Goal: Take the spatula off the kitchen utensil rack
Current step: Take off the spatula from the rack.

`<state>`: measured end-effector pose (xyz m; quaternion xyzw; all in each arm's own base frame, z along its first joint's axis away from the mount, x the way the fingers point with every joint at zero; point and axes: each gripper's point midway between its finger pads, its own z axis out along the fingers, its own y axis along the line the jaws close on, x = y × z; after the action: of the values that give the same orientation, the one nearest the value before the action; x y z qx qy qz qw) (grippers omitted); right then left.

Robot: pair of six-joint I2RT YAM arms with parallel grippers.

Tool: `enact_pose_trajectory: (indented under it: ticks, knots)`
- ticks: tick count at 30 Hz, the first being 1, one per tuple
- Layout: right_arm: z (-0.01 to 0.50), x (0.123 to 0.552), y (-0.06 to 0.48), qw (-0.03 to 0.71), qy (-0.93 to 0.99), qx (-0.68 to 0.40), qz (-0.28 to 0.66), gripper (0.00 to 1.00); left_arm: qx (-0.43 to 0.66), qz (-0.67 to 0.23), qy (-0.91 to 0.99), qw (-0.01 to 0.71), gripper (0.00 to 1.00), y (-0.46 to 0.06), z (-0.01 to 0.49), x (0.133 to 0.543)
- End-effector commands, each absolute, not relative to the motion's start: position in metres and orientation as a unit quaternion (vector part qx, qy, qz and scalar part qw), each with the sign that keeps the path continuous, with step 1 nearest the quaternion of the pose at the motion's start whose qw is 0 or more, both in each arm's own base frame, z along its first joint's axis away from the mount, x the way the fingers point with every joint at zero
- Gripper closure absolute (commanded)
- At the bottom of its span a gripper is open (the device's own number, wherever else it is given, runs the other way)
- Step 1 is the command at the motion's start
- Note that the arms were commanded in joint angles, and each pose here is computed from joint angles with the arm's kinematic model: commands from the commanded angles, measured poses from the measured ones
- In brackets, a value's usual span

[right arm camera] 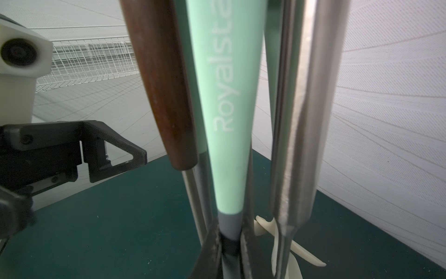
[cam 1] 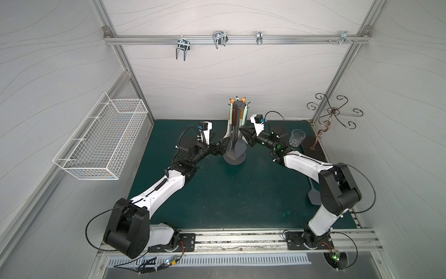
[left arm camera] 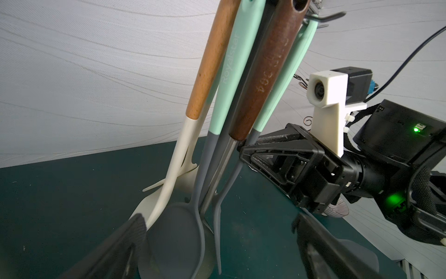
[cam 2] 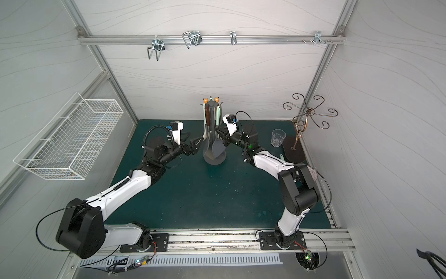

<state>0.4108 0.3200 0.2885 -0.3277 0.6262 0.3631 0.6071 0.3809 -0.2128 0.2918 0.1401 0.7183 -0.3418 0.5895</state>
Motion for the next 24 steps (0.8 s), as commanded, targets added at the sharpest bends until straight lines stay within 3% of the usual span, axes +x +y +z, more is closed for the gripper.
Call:
enact_pose_trajectory:
  ticks: [1, 4, 24]
  knots:
    - [0.300, 0.407, 0.314, 0.620, 0.625, -0.324, 0.346, 0.92, 0.149, -0.358, 0.688, 0.613, 0.01, -0.214, 0.316, 0.376]
    - [0.302, 0.403, 0.311, 0.621, 0.628, -0.331, 0.332, 1.00, 0.152, -0.357, 0.687, 0.615, 0.01, -0.213, 0.321, 0.374]
    - [0.339, 0.373, 0.282, 0.627, 0.646, -0.332, 0.283, 1.00, 0.142, -0.374, 0.694, 0.599, 0.01, -0.221, 0.331, 0.352]
